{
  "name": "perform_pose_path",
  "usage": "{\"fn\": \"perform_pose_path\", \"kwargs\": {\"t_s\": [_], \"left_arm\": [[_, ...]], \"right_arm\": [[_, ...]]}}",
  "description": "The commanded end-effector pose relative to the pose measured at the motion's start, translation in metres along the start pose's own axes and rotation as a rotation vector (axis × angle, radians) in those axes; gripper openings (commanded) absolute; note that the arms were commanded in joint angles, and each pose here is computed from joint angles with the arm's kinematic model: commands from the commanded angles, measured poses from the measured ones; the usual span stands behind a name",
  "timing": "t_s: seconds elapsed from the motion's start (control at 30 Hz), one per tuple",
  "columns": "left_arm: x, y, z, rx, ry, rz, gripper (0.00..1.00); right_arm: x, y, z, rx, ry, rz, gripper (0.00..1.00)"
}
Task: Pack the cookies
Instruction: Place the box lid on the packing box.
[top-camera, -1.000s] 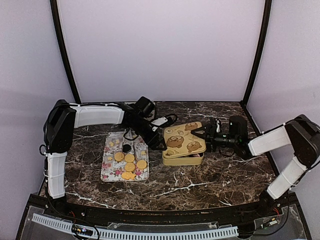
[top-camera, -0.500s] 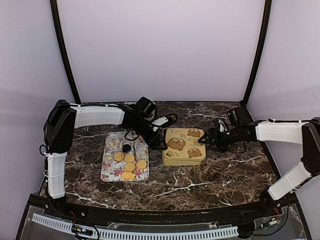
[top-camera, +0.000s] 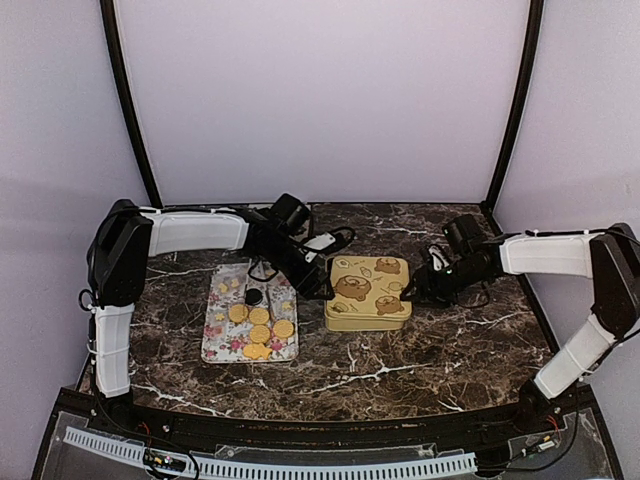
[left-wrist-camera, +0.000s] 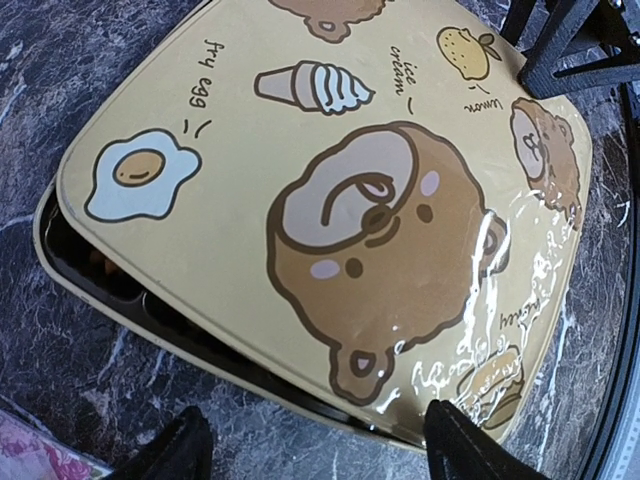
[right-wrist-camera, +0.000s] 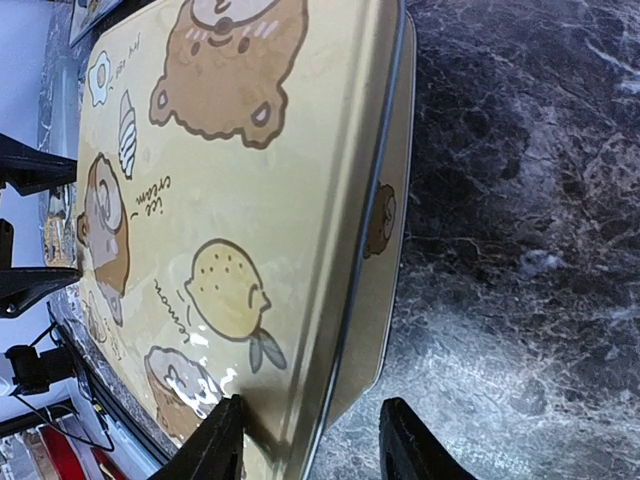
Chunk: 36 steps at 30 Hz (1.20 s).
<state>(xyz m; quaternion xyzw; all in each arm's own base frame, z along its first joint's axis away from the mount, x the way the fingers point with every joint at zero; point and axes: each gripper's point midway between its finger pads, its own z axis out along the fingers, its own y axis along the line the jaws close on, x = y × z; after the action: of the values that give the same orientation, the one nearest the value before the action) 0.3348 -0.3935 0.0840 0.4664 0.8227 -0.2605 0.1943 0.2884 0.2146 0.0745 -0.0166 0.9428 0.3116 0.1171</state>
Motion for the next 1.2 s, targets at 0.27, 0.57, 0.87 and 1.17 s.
{"fn": "perform_pose_path", "kwargs": {"t_s": [0.27, 0.57, 0.87, 1.17], "left_arm": [[-0.009, -0.012, -0.025, 0.005, -0.047, -0.007, 0.97], [-0.003, -0.001, -0.014, -0.018, -0.034, -0.009, 0.91], [-0.005, 0.000, -0.010, -0.001, -0.046, -0.006, 0.90], [-0.019, -0.012, -0.002, 0.090, -0.082, -0.029, 0.86]], "right_arm": [[-0.031, 0.026, 0.003, -0.008, -0.067, -0.072, 0.39], [-0.042, 0.030, 0.009, 0.001, -0.064, -0.084, 0.38], [-0.039, 0.018, 0.014, 0.048, -0.044, -0.089, 0.38], [-0.049, 0.022, -0.024, -0.034, -0.135, -0.065, 0.63]]}}
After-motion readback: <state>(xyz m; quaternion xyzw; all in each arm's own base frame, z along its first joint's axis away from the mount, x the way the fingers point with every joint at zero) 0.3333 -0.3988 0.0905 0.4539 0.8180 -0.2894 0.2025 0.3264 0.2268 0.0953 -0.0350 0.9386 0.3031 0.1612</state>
